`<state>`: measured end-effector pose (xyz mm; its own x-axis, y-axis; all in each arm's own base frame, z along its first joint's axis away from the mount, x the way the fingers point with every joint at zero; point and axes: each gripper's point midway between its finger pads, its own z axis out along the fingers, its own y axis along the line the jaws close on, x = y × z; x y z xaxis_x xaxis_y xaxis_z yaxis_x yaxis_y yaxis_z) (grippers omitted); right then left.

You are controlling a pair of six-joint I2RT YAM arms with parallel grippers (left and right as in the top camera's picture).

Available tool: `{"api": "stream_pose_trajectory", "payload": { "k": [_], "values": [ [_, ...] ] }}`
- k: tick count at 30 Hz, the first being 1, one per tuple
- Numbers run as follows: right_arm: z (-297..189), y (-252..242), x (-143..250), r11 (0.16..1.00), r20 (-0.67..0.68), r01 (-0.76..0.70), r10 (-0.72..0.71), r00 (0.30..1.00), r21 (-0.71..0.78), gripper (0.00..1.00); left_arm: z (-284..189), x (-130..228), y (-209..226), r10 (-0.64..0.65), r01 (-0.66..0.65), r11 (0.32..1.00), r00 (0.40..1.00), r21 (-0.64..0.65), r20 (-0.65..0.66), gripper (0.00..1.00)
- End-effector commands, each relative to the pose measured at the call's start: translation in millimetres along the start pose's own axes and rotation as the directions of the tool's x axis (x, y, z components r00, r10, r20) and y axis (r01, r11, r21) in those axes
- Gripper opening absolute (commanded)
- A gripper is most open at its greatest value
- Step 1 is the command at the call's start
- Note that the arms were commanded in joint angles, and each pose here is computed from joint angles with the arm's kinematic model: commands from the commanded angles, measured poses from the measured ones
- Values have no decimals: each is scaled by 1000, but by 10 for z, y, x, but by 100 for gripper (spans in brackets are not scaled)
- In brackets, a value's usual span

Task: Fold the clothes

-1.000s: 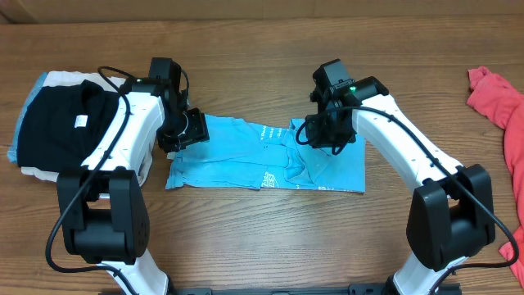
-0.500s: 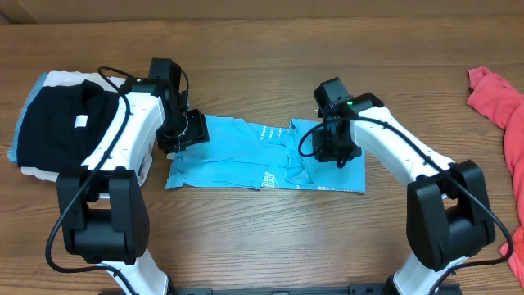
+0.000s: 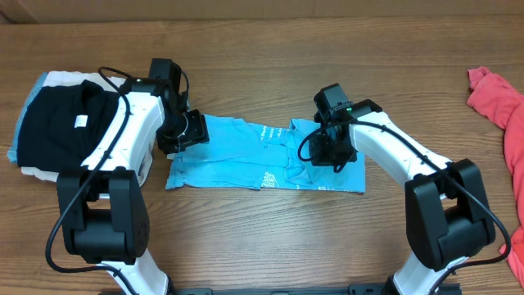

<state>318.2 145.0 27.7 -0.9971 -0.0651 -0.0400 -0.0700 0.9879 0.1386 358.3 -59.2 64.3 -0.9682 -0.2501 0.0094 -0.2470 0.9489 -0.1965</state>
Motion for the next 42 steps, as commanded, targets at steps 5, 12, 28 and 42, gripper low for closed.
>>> {"api": "stream_pose_trajectory", "payload": {
  "k": [5, 12, 28, 42],
  "values": [
    [-72, 712, 354, 900, -61, 248, -288, 956, -359, 9, -24, -47, -33, 21, -21, 1000, 1000, 12, 9, 63],
    [-59, 837, 428, 868, -41, 337, -376, 926, -366, 40, -23, -44, -32, 20, -21, 1000, 1000, 12, 8, 63],
    [-743, 383, -190, 955, 114, 298, -297, 948, 8, 37, -43, -129, 232, 123, -116, 983, 992, -143, 40, 74],
    [-784, 289, -228, 968, 131, 245, -251, 959, 59, 37, 238, -107, 488, 128, -125, 968, 992, -217, -1, 76]
  ]
}}
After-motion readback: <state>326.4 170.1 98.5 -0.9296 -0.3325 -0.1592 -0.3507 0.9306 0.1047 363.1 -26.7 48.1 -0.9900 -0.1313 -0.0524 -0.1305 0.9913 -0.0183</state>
